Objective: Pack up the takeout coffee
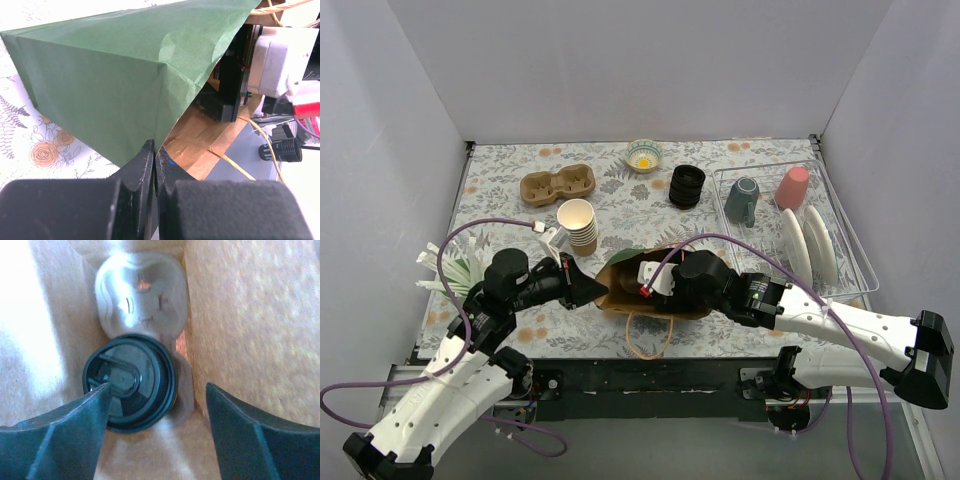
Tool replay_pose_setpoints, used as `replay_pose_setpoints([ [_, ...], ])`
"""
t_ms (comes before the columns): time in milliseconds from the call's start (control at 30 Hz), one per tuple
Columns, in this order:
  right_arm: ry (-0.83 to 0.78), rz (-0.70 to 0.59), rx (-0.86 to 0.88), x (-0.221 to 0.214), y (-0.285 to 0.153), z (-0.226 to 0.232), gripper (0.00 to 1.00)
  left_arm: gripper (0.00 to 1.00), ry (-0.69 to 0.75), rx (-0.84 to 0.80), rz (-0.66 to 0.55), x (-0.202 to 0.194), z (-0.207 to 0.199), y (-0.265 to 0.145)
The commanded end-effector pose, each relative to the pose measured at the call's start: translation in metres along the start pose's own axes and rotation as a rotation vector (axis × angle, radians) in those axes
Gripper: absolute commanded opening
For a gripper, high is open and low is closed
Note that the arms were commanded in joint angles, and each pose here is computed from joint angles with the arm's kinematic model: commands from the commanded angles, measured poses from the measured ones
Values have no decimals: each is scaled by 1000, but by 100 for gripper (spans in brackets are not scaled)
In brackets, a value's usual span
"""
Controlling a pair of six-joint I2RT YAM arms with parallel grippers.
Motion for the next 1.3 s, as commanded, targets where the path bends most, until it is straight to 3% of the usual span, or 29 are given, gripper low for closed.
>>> replay_pose_setpoints([
  [0,44,7,-62,1,-7,-9,77,0,33,-4,-21,4,-5,-7],
  [367,94,64,-95,-19,0,-2,59,0,41,-35,-27,0,-8,-9],
  [600,121,57,-82,-12,1,-2,42,0,48,-44,-40,-4,-6,-9],
  [1033,160,-23,-50,12,-16,-9,46,0,48,-8,-44,-4,4,-1],
  [1200,165,-83,3,22,-23,-6,41,0,43,-2,-40,-4,5,0],
  [1267,161,-98,23,26,-24,-5,32,0,44,-2,-40,-4,5,0],
])
Point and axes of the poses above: each gripper's point midway between its finger pads, its own y axis out along the fingers, its own z axis along the line the jaws close on, x = y × z, the point moved 5 cm from there along -y, back along the fingers, and after that the axes turned 6 degrees about y, right-handed, at the moved point
